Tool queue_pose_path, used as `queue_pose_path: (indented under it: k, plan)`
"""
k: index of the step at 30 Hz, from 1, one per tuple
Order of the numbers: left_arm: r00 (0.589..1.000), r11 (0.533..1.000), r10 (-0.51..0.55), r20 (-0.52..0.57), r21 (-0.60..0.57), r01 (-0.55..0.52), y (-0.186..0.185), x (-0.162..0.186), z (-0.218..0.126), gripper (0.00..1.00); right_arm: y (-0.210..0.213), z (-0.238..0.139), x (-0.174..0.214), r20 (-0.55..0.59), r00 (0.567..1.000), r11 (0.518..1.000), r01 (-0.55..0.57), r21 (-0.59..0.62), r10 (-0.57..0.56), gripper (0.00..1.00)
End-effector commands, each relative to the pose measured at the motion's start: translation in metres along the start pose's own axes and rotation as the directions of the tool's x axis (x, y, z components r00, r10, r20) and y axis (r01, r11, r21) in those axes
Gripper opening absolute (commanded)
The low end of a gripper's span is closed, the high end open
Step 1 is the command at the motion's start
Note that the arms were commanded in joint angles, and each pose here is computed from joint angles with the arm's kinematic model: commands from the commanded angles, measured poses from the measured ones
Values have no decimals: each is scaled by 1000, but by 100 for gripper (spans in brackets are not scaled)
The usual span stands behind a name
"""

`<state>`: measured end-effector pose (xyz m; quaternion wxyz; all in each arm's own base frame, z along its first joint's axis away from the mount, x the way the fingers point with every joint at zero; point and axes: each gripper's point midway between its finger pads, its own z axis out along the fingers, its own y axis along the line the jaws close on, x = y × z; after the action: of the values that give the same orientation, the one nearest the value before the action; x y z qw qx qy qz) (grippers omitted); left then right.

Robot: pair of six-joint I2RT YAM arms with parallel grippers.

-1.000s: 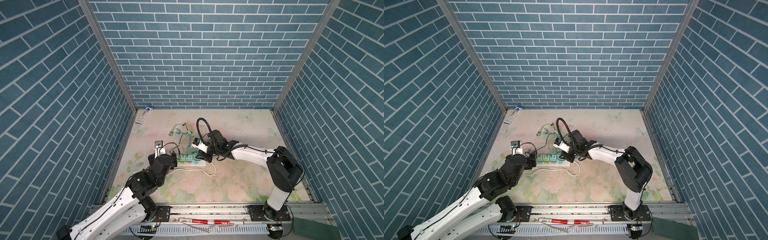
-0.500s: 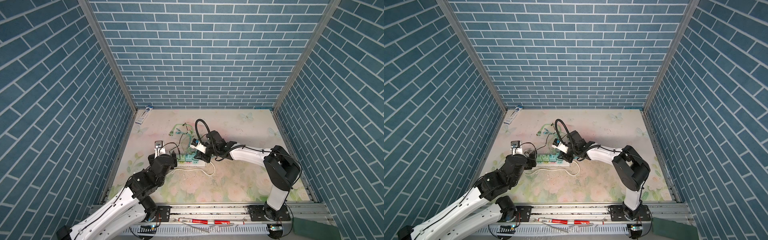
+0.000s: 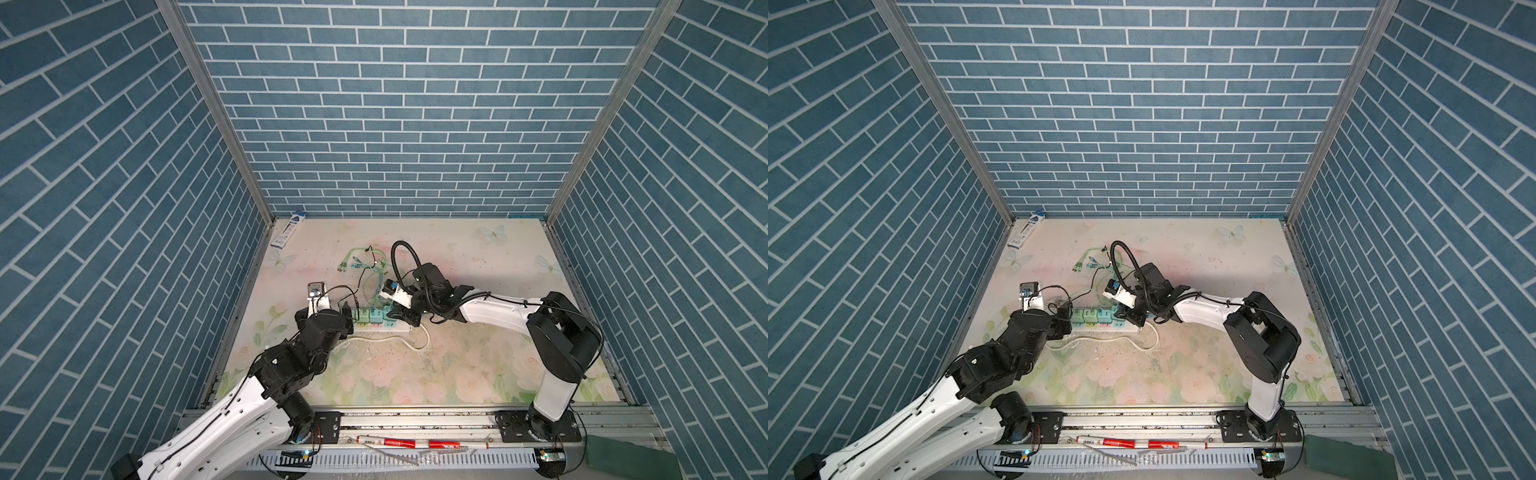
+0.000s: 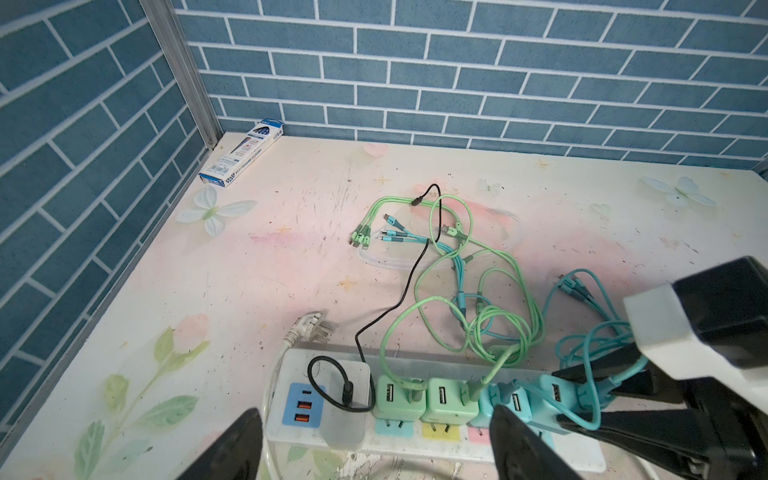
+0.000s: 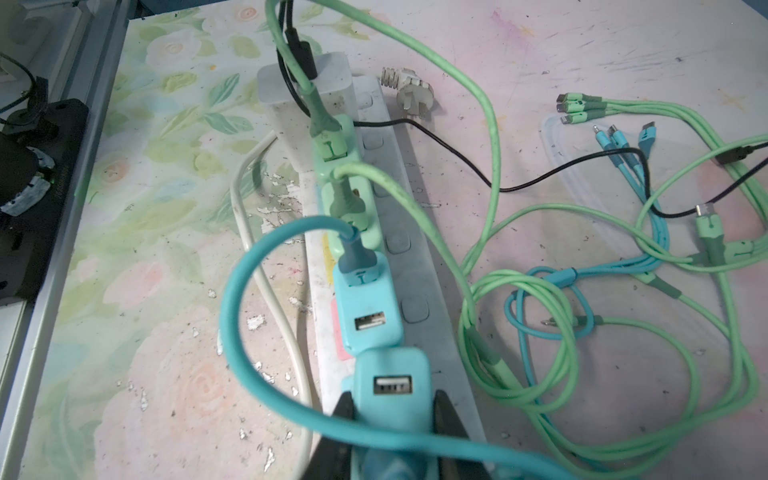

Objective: Insert the plug
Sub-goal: 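Lower and press the teal charger plug into the next free socket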

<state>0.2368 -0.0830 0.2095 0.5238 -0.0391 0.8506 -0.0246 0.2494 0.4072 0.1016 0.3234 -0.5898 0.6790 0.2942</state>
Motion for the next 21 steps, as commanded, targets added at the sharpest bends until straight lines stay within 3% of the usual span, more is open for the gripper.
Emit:
queue_pose_path:
  k: [1, 21]
  plan:
    - [1000, 1000, 9, -14, -26, -9, 6, 8, 3, 86, 9, 1, -2, 37, 998, 998, 60, -19, -60, 0]
    - [1000, 1000, 7, -13, -29, -7, 7, 11, 4, 86, 31, 12, 27, -16, 994, 991, 110, -82, -111, 0]
